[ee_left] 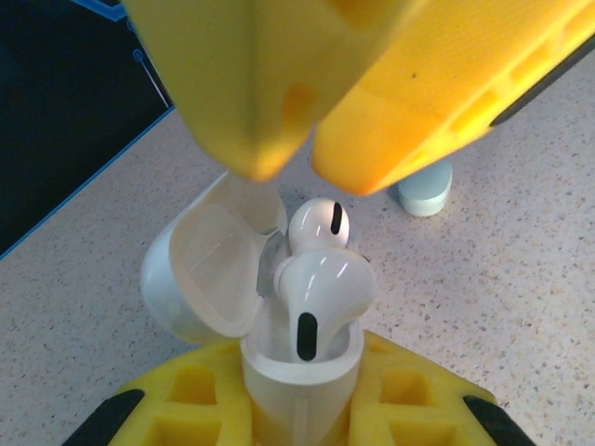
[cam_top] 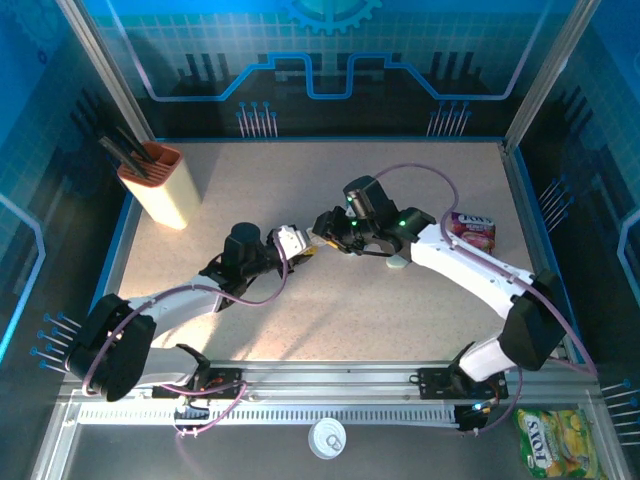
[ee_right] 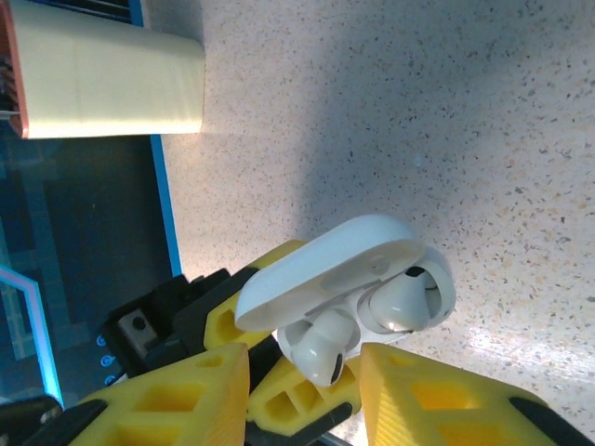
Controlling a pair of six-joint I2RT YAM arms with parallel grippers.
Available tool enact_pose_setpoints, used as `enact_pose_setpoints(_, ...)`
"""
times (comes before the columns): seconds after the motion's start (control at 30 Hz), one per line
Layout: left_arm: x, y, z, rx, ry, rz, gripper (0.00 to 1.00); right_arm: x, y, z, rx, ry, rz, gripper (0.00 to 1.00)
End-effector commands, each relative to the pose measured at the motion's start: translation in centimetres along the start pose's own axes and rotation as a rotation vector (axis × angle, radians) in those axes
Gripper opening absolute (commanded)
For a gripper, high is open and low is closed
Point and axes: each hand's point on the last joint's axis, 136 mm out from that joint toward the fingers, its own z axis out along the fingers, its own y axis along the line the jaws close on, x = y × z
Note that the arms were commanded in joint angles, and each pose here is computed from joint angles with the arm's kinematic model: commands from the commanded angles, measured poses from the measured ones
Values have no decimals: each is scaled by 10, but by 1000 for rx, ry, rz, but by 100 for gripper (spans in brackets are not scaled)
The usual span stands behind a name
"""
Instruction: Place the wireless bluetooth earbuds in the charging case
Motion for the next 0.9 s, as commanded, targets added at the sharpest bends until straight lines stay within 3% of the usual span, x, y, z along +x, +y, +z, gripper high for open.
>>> enact_pose_setpoints(0.0, -9, -6, -2, 51, -52, -29, 15, -6, 6, -26, -17, -48, -153, 38)
enact_pose_setpoints(0.2, -16, -21, -13, 233, -88, -132, 15, -11, -6, -60, 26, -62, -488, 40)
enact_pose_setpoints(0.37, -27, -30, -22, 306, -116, -152, 15, 12, 4, -82, -4, 85, -855, 43)
enact_pose_setpoints(0.47, -31, -37, -24, 366, -104, -165, 15, 22, 6, -86, -2, 155, -988, 43)
enact_pose_setpoints(0.73, -45, -40, -30, 415, -116, -181, 15, 41, 14, -77, -38, 280, -1125, 33)
enact_pose_setpoints(0.87, -49, -40, -31, 424, -119, -184, 15, 50, 14, -62, -45, 321, -1122, 20)
